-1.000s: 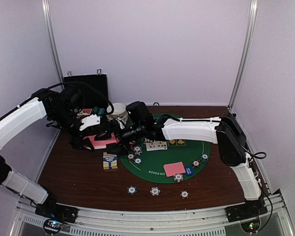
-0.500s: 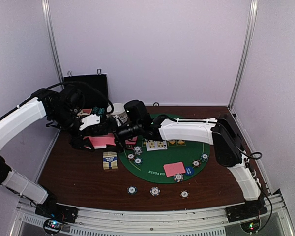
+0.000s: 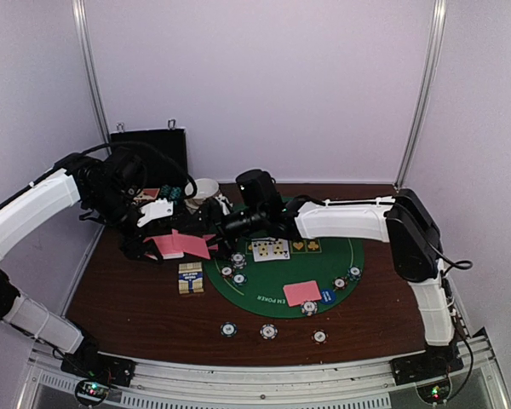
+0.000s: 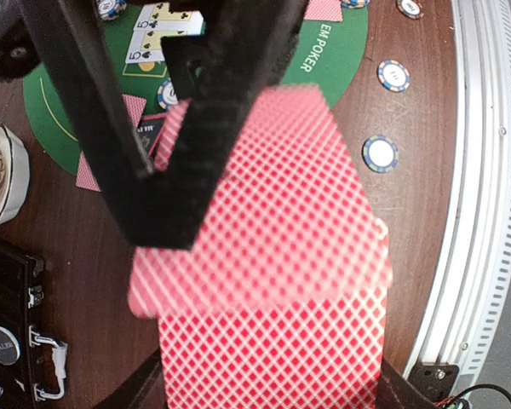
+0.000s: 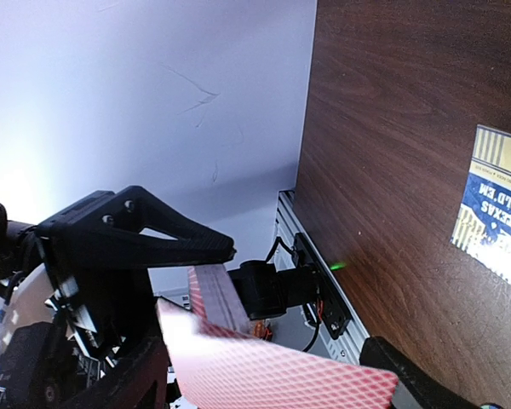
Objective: Distribute texas hold em gaming equipment
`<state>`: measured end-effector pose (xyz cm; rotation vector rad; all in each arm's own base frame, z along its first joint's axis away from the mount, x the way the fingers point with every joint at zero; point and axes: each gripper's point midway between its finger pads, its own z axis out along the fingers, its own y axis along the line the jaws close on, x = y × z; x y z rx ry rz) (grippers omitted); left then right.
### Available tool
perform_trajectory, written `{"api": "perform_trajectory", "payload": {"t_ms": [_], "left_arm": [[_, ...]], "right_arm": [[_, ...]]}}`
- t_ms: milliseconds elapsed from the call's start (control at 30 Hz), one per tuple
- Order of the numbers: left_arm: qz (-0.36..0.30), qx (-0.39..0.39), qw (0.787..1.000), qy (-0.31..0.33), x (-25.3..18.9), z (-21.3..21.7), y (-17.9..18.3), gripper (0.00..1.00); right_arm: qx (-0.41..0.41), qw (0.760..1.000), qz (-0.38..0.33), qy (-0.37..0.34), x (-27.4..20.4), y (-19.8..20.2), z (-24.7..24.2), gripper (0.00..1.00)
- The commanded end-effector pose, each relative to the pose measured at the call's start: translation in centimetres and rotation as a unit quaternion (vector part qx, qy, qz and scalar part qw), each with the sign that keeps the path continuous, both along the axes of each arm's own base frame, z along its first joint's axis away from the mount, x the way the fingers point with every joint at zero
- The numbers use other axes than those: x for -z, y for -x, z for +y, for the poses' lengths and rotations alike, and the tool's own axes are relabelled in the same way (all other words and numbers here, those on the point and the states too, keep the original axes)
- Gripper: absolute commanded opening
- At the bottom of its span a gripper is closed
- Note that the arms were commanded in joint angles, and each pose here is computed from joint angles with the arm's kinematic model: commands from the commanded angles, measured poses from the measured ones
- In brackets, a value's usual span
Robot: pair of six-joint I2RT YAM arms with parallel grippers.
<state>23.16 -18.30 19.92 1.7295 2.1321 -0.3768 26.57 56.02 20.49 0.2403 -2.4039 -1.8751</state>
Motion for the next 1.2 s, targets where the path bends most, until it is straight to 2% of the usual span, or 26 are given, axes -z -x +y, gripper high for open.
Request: {"api": "perform_trajectory", "payload": {"t_ms": [0, 300, 533, 667, 1000, 1167], "left_arm": [[-0.023, 0.002, 0.999, 0.025, -1.5, -0.7, -0.6, 0.0], [-0.023, 0.002, 0.999, 0.025, -1.5, -0.7, -0.7, 0.0], [-0.022, 0.001, 1.0, 0.022, -1.4, -0.6, -0.6, 0.0], [-0.022, 0.0, 1.0, 0.02, -1.2, -0.5, -0.6, 0.0], [-0.024, 0.0, 1.0, 0.018, -1.2, -0.4, -0.5, 0.0], [-0.023, -0.001, 1.0, 0.016, -1.1, -0.3, -0.5, 0.0]], "right_arm": [[-0.012, 0.999, -0.028, -0.023, -3.3, 0.8, -0.9, 0.77], [-0.016, 0.999, -0.029, -0.022, -4.1, 1.1, -1.8, 0.48], [-0.005, 0.999, -0.018, -0.032, -4.7, 0.9, -2.4, 0.33], [-0.002, 0.999, -0.012, -0.036, -5.0, 1.1, -2.7, 0.21], [0.001, 1.0, -0.009, -0.023, -5.3, 0.9, -4.1, 0.0], [0.005, 1.0, -0.007, -0.013, -5.3, 0.6, -5.1, 0.0]]}}
